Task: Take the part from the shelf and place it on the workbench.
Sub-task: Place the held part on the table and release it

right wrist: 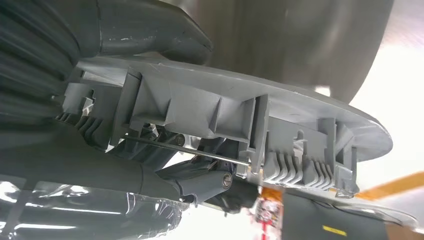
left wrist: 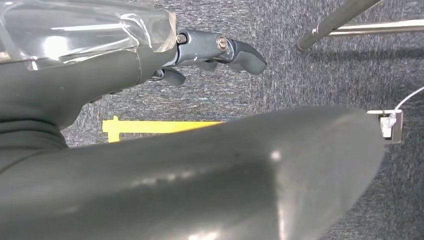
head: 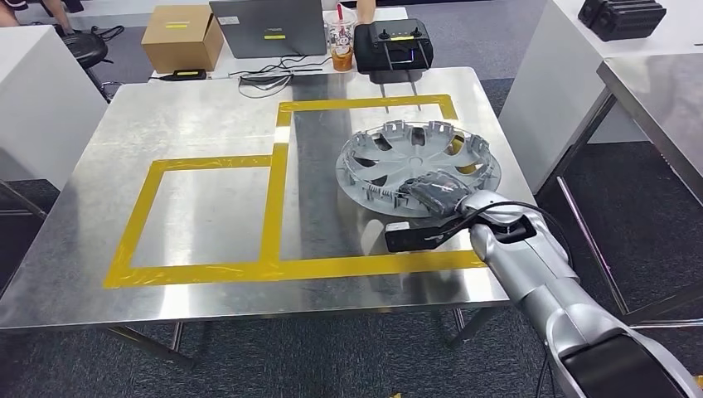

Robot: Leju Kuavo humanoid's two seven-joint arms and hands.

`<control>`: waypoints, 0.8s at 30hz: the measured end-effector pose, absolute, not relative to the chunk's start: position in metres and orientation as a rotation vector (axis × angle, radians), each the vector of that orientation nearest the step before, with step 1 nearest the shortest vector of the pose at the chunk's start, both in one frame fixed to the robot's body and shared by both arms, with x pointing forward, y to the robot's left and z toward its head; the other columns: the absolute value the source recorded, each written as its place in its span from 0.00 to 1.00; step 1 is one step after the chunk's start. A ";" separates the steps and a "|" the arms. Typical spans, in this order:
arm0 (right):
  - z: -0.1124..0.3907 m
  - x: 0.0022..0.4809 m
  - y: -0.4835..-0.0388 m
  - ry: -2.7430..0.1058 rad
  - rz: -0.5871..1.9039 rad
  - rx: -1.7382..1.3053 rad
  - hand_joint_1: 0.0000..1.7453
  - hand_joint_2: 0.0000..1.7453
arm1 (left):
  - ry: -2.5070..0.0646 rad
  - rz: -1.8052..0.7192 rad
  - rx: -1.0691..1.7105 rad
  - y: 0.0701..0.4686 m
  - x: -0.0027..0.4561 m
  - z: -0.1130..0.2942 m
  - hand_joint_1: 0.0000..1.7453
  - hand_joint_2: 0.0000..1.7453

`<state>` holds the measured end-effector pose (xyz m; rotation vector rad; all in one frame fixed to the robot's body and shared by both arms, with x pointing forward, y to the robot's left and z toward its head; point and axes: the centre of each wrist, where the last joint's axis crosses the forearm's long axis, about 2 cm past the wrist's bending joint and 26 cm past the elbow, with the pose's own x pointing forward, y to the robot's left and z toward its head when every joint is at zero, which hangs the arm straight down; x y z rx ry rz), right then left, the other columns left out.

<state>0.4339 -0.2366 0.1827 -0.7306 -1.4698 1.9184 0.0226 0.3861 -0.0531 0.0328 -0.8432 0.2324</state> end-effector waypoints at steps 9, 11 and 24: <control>0.191 0.438 -0.207 -1.542 1.955 -0.663 1.00 1.00 | -0.873 0.160 0.015 0.391 0.028 -0.059 0.00 0.00; 0.186 0.436 -0.206 -1.538 1.953 -0.647 1.00 1.00 | -0.874 0.145 0.006 0.389 0.031 -0.062 0.00 0.00; 0.162 0.434 -0.224 -1.385 1.884 -0.649 0.50 0.50 | -0.879 0.105 -0.023 0.392 0.038 -0.069 0.00 0.50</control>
